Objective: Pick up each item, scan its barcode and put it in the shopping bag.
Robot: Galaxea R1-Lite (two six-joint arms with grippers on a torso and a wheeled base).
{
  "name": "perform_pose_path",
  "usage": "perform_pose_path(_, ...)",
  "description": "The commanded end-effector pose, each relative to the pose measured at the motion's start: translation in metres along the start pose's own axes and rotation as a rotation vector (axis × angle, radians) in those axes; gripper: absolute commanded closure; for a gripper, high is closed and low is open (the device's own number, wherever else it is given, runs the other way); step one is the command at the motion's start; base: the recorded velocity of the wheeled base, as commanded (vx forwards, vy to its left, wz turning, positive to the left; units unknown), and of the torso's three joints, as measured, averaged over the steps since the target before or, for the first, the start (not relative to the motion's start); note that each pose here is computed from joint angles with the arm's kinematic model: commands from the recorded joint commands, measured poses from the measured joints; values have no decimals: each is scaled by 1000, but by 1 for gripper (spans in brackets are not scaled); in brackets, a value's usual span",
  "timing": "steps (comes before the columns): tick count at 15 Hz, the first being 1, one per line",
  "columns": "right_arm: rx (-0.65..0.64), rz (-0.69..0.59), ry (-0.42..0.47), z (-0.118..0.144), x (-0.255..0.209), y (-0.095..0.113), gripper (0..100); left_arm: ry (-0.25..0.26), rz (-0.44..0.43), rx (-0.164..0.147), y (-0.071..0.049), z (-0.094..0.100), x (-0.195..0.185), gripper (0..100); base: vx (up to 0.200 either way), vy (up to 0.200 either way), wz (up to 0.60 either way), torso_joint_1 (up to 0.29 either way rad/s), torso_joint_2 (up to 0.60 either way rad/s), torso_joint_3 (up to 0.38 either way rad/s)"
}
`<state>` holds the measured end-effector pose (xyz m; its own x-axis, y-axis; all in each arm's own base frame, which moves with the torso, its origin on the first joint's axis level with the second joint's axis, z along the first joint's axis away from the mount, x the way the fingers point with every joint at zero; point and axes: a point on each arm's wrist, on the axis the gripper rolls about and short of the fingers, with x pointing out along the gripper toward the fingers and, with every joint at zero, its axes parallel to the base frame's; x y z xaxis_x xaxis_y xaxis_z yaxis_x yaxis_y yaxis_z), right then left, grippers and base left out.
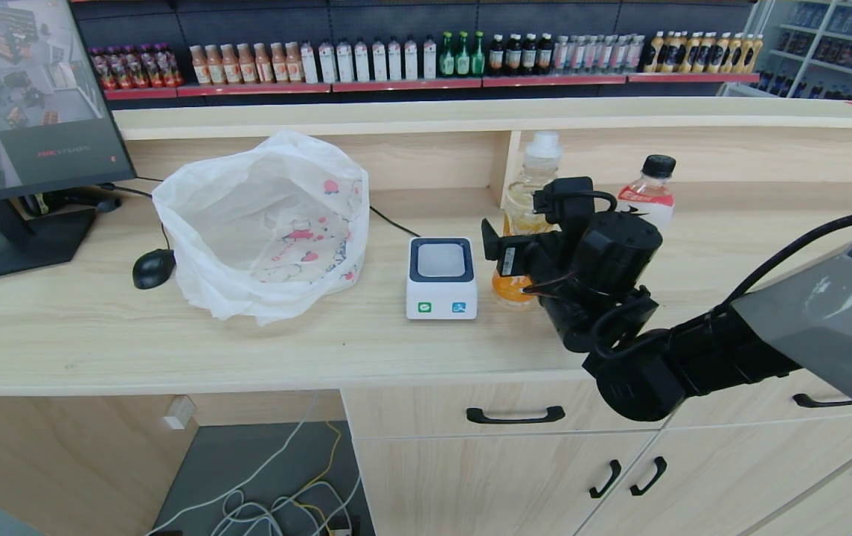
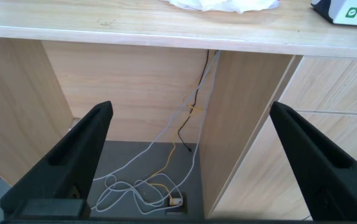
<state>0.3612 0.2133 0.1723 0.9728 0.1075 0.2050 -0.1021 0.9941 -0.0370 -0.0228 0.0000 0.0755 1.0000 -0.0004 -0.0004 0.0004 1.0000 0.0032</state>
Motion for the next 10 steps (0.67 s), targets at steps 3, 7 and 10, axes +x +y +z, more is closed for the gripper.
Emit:
perform_pose_path(3, 4, -13, -13, 2, 5, -4, 0, 0, -1, 0, 0, 0, 0, 0, 0, 0, 0, 0, 0, 0)
perform_pose_path(7, 2, -22, -12, 1, 6, -8, 100, 0, 0, 0, 0, 0, 0, 0, 0, 0, 0, 0, 0, 0)
perform_pose_path(10, 5, -23, -19, 4, 6, -8, 100, 0, 0, 0, 0, 0, 0, 0, 0, 0, 0, 0, 0, 0)
